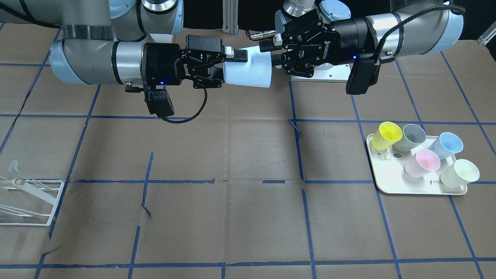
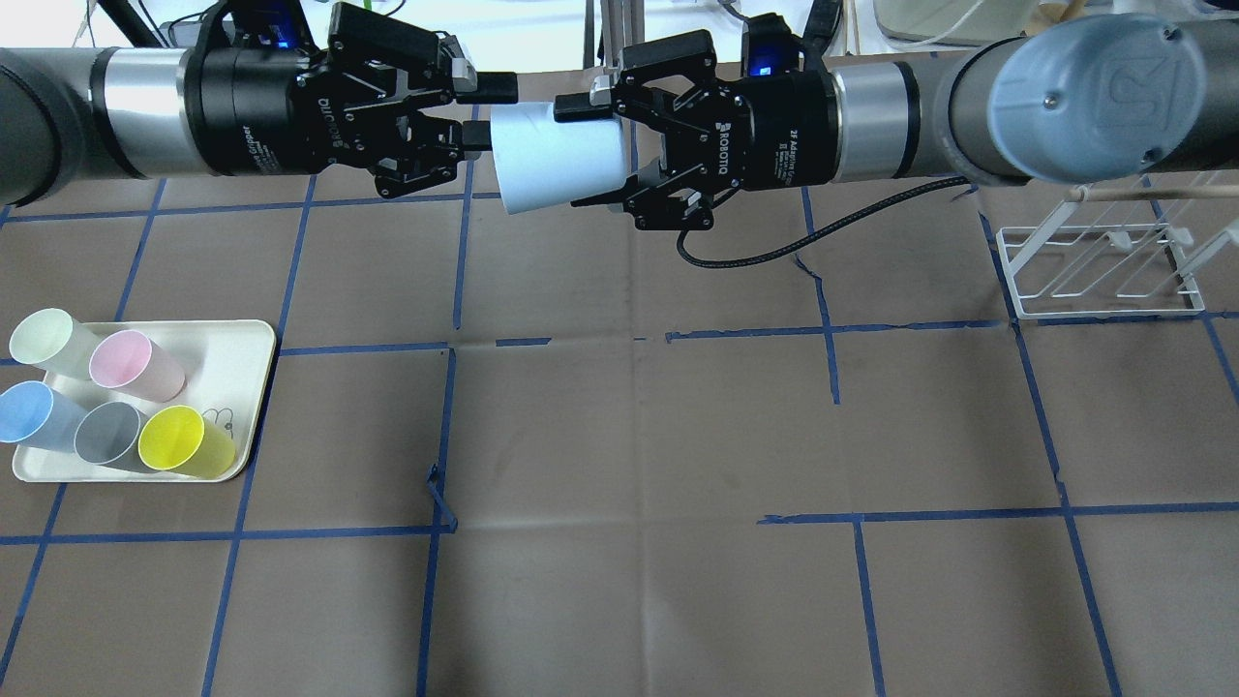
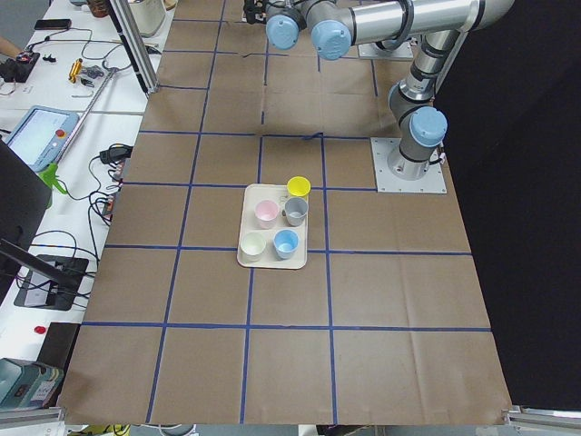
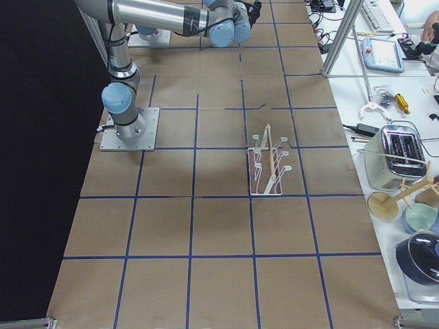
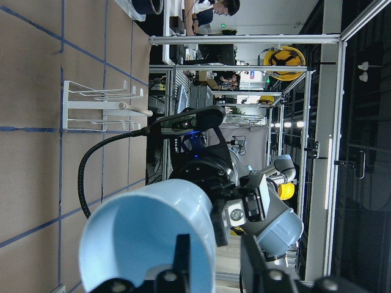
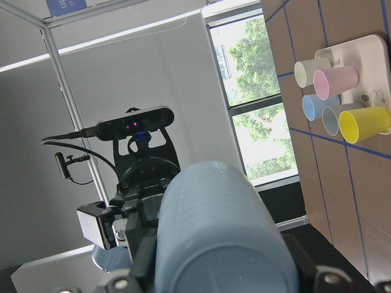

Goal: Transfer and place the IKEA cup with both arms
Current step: 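Grasp the cup's rim with the left gripper beside the right gripper, then open the right gripper and pull it away from the cup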

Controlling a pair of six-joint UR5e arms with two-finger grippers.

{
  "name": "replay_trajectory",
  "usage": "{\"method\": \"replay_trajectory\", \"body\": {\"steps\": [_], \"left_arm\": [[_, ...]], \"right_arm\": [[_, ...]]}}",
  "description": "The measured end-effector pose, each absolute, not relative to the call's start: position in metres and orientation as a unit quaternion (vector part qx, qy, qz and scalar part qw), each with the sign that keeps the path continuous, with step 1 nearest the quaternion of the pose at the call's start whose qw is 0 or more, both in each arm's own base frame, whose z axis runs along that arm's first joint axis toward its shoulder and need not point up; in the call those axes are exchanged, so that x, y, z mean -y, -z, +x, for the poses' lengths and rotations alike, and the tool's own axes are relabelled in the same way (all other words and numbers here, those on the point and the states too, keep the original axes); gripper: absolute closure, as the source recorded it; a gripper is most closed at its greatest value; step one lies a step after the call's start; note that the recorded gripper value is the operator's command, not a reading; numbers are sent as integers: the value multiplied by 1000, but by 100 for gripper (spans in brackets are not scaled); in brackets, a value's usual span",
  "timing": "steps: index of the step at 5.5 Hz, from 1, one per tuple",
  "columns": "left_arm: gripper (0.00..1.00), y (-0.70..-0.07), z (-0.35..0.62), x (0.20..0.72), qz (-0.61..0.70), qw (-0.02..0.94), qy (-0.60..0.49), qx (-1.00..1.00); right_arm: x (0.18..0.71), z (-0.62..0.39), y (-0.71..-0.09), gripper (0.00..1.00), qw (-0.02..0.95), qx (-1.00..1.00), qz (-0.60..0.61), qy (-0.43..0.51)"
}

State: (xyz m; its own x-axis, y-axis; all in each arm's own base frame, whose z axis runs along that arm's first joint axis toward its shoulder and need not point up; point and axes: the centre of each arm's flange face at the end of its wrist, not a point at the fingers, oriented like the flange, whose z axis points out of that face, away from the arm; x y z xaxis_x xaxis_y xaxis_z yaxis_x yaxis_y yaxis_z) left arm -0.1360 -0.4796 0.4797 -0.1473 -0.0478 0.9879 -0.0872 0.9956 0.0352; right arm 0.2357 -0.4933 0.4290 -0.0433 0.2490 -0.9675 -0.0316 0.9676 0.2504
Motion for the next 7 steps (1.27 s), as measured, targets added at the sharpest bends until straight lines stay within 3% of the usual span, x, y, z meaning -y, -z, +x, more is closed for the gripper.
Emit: {"method": "replay_trajectory", "body": {"steps": [1,2,7], "left_arm": [[100,-478,-135,479,46,651,-15,757],[100,-479,-134,479,46,651,-15,758],[100,-488,-128,478,45,633,-6,773]], "right_arm": [[493,236,-429,33,687,-715,76,-102],[493,236,-429,0,687,-715,77,-103],[502,218,-434,0,675,-725,86,-106]]}}
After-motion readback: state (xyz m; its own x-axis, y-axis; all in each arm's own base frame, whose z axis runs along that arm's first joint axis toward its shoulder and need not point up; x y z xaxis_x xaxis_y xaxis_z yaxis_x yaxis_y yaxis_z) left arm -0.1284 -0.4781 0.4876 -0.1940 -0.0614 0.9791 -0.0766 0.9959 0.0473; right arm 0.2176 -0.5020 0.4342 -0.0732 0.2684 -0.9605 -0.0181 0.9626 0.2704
